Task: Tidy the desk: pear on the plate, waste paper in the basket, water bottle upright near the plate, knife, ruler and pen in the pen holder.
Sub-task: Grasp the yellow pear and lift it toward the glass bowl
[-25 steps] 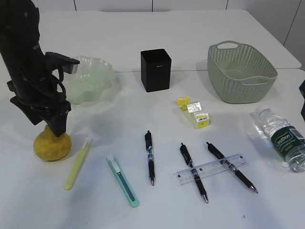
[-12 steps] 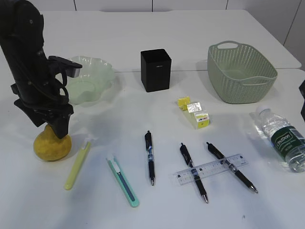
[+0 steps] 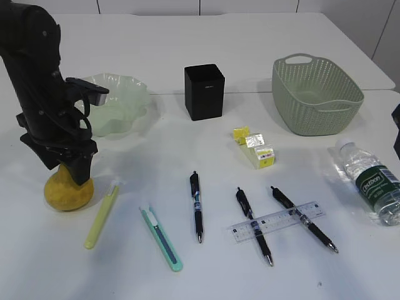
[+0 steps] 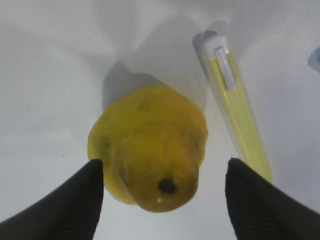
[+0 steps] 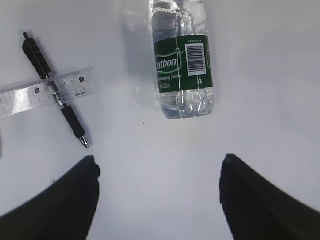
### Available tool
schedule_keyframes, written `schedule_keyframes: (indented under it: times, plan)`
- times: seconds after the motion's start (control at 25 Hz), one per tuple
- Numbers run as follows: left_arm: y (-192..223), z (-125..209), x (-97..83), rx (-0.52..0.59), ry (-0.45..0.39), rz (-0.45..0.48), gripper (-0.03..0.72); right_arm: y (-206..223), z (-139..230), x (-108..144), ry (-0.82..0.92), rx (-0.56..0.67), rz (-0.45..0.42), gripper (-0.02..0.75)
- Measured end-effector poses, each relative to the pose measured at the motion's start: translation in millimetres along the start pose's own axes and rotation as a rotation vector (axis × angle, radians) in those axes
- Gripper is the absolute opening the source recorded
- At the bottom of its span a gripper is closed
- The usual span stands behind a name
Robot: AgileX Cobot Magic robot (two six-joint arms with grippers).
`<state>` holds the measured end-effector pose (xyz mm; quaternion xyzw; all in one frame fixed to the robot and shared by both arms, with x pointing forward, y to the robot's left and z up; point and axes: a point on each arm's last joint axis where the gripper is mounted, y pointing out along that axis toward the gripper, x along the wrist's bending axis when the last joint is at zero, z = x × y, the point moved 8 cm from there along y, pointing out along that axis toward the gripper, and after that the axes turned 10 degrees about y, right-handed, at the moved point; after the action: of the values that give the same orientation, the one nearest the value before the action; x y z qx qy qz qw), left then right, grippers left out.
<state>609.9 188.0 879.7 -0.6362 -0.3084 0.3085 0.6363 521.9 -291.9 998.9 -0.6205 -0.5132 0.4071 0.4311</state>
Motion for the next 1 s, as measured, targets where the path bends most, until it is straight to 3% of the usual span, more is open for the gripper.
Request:
schedule_keyframes:
  times: [0.44,1.0]
  plan:
    - [0.7,1.4,-0.6,0.01,0.0,0.004,0.516,0.0,0.0,0.0,0.0,0.0,0.0,0.557]
    - [0.6,3.7,-0.6,0.023,0.002,0.004,0.323,0.0,0.0,0.0,0.0,0.0,0.0,0.557]
